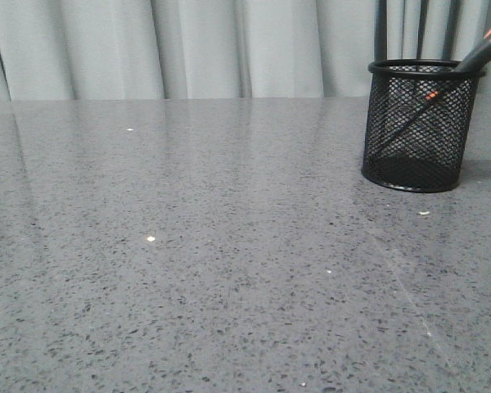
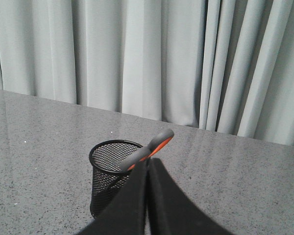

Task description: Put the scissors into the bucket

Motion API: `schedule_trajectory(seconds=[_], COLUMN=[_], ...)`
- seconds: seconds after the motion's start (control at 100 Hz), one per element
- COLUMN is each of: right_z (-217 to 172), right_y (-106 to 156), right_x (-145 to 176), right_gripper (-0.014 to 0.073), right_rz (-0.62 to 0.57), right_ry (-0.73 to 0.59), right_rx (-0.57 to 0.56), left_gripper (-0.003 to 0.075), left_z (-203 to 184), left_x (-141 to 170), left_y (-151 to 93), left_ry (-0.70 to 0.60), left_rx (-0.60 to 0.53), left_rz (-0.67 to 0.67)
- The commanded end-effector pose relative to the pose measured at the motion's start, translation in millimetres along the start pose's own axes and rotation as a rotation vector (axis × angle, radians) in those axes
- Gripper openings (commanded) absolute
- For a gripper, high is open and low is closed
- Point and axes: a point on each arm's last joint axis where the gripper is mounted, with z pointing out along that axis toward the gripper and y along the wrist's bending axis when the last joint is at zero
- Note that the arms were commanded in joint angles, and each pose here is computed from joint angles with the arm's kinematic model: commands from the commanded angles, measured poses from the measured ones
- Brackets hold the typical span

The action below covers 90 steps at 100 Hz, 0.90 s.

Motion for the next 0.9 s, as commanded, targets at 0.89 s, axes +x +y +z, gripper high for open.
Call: schedule_trajectory(seconds=[0.89], right_z=[24], right_y=[-15], right_x=[76], right_gripper=[-0.0045], right_rz=[0.160], right_ry=[-0.067], right_rx=[0.279], left_gripper=[-0.0019], left_z=[2], left_x=[8], left_y=[0], left_ry=[-0.033], left_rx=[-0.008], left_rz=[-0.003])
